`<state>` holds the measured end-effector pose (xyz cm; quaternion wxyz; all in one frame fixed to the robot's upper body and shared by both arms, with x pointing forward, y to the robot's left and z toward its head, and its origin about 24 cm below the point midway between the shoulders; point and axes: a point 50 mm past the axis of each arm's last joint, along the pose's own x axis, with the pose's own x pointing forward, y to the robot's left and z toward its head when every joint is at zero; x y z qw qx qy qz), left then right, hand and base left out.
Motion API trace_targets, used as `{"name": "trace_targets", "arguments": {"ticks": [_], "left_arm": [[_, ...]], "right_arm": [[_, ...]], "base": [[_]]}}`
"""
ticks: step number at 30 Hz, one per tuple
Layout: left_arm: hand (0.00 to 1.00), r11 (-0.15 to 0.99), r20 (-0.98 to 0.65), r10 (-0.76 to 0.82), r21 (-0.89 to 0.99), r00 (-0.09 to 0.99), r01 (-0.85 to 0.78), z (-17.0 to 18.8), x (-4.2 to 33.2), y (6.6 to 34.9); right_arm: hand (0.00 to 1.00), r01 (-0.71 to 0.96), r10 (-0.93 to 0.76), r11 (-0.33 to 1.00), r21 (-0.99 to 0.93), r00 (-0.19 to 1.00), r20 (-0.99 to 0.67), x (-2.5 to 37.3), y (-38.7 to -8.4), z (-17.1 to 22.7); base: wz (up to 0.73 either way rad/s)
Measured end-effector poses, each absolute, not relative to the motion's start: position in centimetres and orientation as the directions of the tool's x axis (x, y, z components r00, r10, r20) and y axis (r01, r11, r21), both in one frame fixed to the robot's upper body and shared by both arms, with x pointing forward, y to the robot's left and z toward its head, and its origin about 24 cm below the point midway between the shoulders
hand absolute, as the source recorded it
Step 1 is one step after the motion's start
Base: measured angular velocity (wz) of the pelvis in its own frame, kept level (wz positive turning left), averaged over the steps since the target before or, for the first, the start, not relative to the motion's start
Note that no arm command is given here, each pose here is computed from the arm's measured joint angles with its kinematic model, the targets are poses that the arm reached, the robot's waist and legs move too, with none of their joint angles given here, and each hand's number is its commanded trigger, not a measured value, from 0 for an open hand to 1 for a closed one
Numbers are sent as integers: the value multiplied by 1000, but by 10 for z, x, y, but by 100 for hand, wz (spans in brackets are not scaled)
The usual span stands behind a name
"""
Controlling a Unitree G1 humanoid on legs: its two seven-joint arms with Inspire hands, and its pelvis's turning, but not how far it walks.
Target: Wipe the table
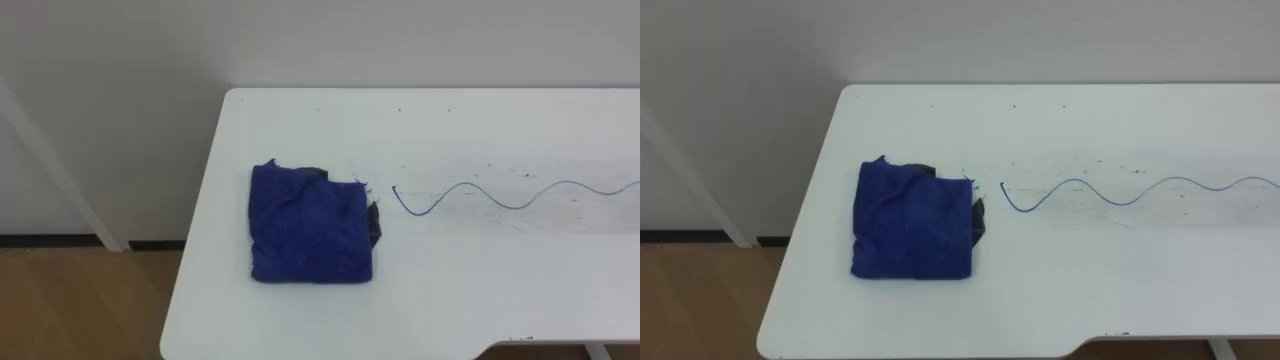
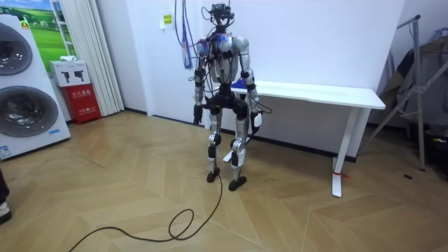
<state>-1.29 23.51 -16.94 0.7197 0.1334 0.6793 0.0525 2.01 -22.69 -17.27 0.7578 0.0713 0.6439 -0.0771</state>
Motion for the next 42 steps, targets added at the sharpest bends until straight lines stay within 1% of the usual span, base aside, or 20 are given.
{"name": "trace_targets", "arguments": {"ticks": [13, 18, 20, 21, 22, 24, 26, 27, 28, 29, 30, 32, 33, 35, 36, 37, 38, 39, 41, 42], "left_arm": [[0, 958, -963, 258, 265, 76, 108, -169, -11, 236], [0, 960, -963, 262, 267, 63, 90, -169, -14, 236], [0, 960, -962, 270, 272, 29, 62, -169, -21, 238], [0, 960, -962, 273, 274, 19, 56, -168, -24, 239], [0, 959, -959, 283, 283, -6, 28, -167, -31, 242], [0, 951, -952, 305, 306, -18, -43, -165, -34, 249], [0, 939, -944, 329, 331, -38, -89, -162, -38, 257], [0, 937, -942, 333, 336, -48, -97, -161, -42, 258], [0, 934, -939, 341, 343, -43, -102, -160, -40, 262], [0, 929, -935, 352, 355, -46, -101, -159, -41, 267], [0, 926, -931, 360, 364, -53, -104, -157, -44, 270], [0, 907, -916, 399, 401, -44, -130, -153, -41, 284], [0, 904, -913, 406, 407, -40, -131, -152, -40, 287], [0, 899, -907, 420, 418, -19, -131, -150, -34, 292], [0, 898, -906, 422, 420, -13, -128, -150, -33, 292], [0, 898, -906, 424, 421, -3, -128, -150, -30, 292], [0, 901, -907, 421, 417, 10, -122, -151, -25, 291], [0, 901, -907, 421, 417, 13, -118, -151, -24, 291], [0, 905, -908, 418, 413, 36, -105, -151, -18, 290], [0, 906, -908, 416, 410, 45, -103, -151, -16, 289]], "right_arm": [[0, 213, -29, 977, 5, 158, -987, 20, -227, -173], [0, 281, -71, 959, -32, 129, -989, 8, -231, -172], [0, 394, -110, 917, -68, 84, -990, -6, -240, -171], [0, 420, -125, 903, -85, 69, -990, -9, -242, -170], [0, 477, -156, 870, -122, 32, -987, -16, -249, -169], [0, 579, -196, 796, -174, -25, -980, -32, -259, -165], [0, 680, -250, 689, -251, -102, -963, -48, -273, -159], [0, 699, -261, 663, -269, -122, -958, -53, -277, -157], [0, 741, -280, 601, -298, -154, -948, -60, -284, -153], [0, 781, -302, 535, -321, -178, -937, -62, -294, -149], [0, 798, -318, 502, -333, -188, -929, -62, -299, -147], [0, 825, -405, 410, -389, -218, -888, -51, -322, -138], [0, 826, -431, 395, -402, -221, -875, -47, -329, -135], [0, 821, -549, 363, -440, -193, -813, -19, -358, -121], [0, 819, -585, 358, -449, -178, -791, -10, -365, -117], [0, 811, -661, 359, -463, -129, -739, 13, -376, -108], [0, 808, -734, 366, -461, -55, -677, 40, -386, -95], [0, 803, -765, 375, -463, -14, -644, 54, -389, -89], [0, 775, -865, 401, -488, 146, -480, 103, -398, -57], [0, 771, -884, 402, -493, 187, -429, 114, -399, -48]], "base": [[0], [-2], [0], [0], [0], [0], [-2], [-9], [-12], [-11], [-13], [-22], [-29], [-13], [-4], [-10], [-12], [-11], [-9], [-8]]}}
